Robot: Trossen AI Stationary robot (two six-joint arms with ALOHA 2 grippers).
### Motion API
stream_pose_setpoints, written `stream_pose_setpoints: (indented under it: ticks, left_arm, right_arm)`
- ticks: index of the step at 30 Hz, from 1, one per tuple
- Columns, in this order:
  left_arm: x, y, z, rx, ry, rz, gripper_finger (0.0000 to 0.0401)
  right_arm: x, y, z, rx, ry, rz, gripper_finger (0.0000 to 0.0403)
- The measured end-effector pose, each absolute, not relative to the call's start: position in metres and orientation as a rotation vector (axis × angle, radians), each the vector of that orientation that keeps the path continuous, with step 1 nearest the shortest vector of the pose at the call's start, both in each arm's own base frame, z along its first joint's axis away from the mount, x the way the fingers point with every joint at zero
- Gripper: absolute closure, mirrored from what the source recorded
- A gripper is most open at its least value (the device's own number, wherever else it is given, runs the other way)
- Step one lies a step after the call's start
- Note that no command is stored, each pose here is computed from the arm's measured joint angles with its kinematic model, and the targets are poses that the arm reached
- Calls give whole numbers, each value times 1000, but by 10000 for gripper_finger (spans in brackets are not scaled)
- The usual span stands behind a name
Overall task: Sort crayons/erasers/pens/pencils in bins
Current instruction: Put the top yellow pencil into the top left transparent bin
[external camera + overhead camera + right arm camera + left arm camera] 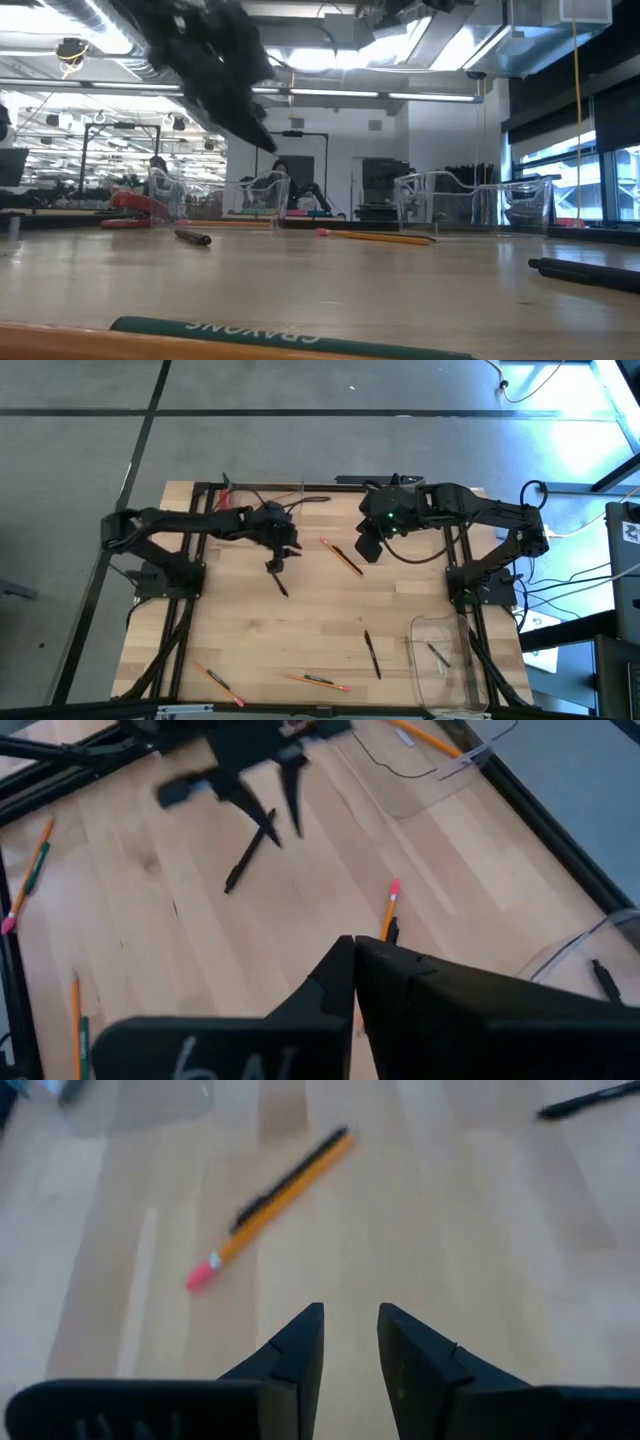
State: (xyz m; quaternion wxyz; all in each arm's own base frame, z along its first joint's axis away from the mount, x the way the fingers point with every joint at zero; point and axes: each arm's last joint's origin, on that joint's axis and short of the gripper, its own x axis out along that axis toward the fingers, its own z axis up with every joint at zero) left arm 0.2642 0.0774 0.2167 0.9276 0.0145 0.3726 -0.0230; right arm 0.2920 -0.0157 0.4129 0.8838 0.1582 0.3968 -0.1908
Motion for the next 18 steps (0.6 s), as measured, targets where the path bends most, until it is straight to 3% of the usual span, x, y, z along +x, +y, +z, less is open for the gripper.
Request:
stream_pose_setpoints:
  ticks: [5, 12, 18]
  left_arm:
    - [240, 51, 236, 9, 846, 20, 311]
    - [225, 20, 255, -17, 811, -26, 311]
    - [235, 14, 263, 147, 685, 10, 311]
  right_arm:
    - [292, -16, 412, 284, 839, -378, 387]
    - [294, -15, 395, 256, 904, -376, 387]
    - [294, -13, 384, 253, 955, -365, 387]
